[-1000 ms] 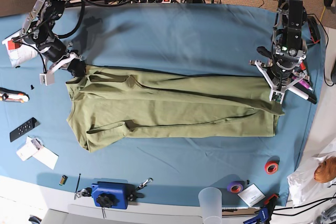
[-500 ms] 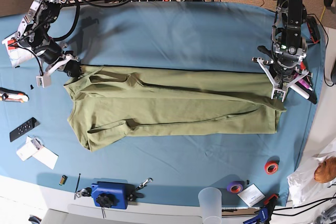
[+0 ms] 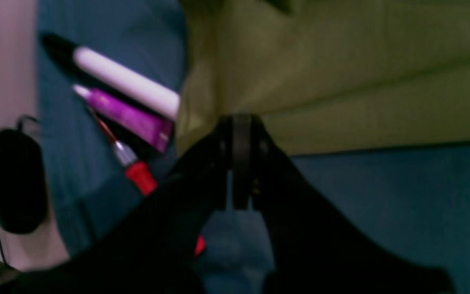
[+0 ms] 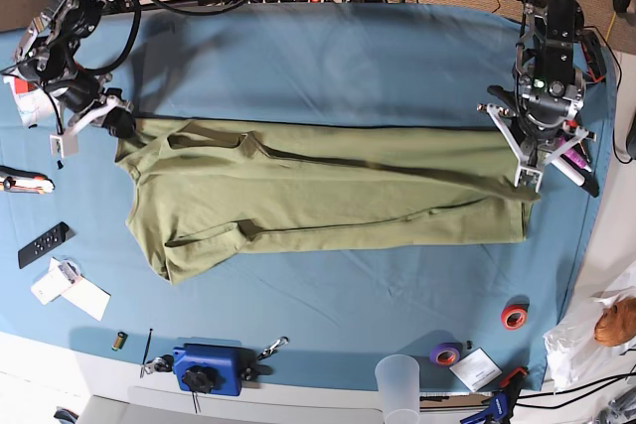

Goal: Layout the t-shirt on the table in an organized manner, then fold the t-shirt properly
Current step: 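Regrasp the shirt corners with both grippers and pull them apart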

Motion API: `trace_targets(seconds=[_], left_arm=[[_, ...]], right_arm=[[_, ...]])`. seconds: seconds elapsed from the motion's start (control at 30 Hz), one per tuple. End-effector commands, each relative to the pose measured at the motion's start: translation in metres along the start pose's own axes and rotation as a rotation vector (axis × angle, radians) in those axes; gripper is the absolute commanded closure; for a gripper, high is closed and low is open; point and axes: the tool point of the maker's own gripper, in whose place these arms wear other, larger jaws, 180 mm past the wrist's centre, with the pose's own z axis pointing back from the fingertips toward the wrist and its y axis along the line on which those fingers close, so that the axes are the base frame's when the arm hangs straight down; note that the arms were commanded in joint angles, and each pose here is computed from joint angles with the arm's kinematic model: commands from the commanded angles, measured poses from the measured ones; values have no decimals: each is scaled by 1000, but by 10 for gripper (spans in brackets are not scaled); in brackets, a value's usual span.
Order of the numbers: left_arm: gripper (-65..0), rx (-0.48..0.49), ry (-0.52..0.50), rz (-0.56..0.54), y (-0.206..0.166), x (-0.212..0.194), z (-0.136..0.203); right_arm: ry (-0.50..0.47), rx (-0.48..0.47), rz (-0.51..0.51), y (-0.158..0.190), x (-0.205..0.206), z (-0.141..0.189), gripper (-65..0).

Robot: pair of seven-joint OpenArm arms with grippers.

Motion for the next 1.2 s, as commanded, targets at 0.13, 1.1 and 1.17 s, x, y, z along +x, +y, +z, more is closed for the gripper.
trace_targets(seconds=[0.13,1.1,1.17], left_arm=[[0,28,8,-10,7,-9,3],[-90,75,-1,-40,18,-5,4],[-204,76,-1,-40,18,-5,4]], right_arm=[[-12,-4,3,-5,-4,12,0],[36,8,18,0,6,7,-8],[59,8,18,-1,2,8,-120]])
